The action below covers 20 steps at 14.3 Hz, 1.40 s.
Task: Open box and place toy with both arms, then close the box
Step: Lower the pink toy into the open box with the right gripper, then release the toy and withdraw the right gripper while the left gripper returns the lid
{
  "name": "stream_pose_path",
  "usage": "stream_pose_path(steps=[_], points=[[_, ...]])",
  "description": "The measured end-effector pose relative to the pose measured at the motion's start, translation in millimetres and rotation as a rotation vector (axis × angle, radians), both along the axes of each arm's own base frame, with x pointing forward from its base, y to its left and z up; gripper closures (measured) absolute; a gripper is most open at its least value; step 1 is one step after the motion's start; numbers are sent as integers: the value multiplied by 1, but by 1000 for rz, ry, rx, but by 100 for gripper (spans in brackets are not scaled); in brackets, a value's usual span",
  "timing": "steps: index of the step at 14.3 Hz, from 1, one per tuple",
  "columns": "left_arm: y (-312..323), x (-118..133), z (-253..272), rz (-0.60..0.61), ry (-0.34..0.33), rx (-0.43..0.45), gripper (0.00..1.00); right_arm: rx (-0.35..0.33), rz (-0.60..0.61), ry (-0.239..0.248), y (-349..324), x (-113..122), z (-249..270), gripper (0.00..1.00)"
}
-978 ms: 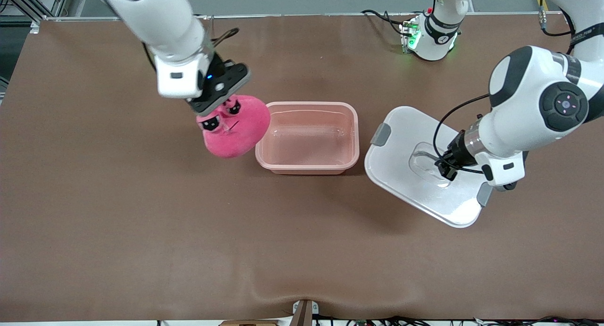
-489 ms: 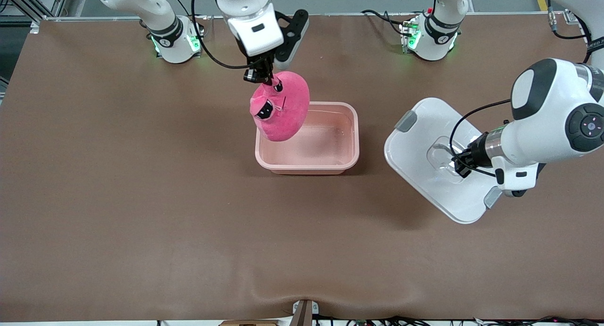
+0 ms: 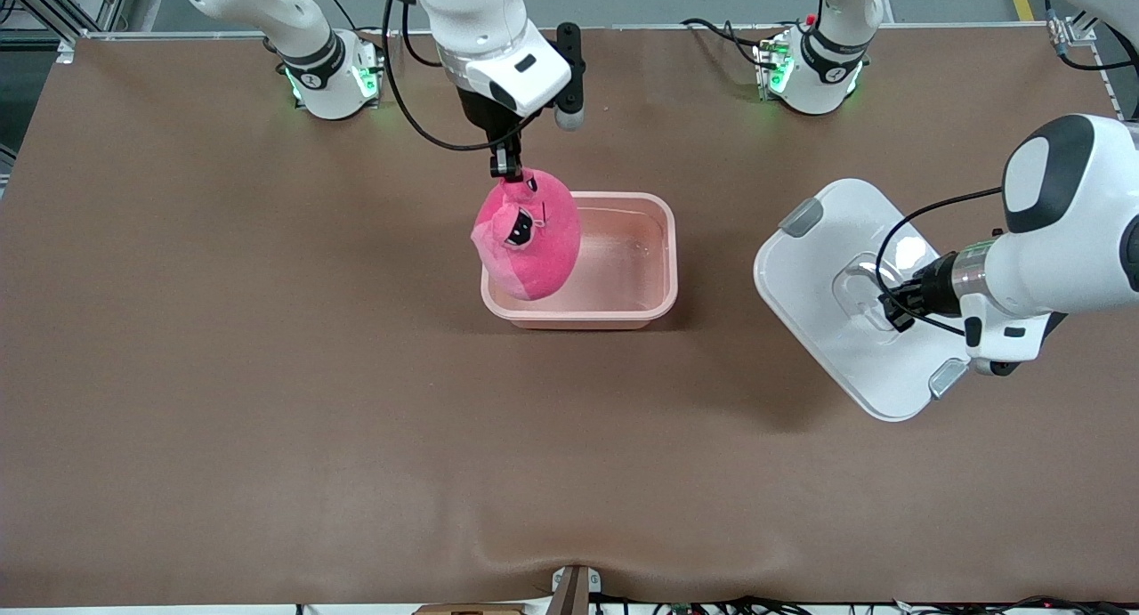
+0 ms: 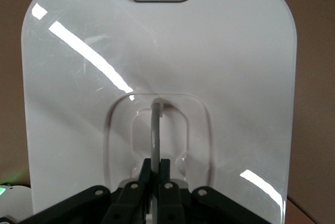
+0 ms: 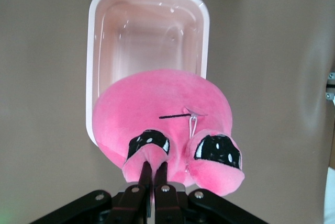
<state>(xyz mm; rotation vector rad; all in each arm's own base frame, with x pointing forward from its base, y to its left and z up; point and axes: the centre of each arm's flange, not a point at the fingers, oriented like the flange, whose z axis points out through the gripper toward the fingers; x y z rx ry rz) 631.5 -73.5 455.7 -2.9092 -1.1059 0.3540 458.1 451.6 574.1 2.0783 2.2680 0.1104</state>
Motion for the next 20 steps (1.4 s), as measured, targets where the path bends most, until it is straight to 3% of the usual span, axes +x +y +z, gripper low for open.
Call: stream_pose_path(steps=[7,20], points=[[-11,-7,4,-35,35,2,93,-80,116,1,3,10,-32,96],[-23,-15,1,-21,84,21,93,-104,141,15,7,9,-70,95]])
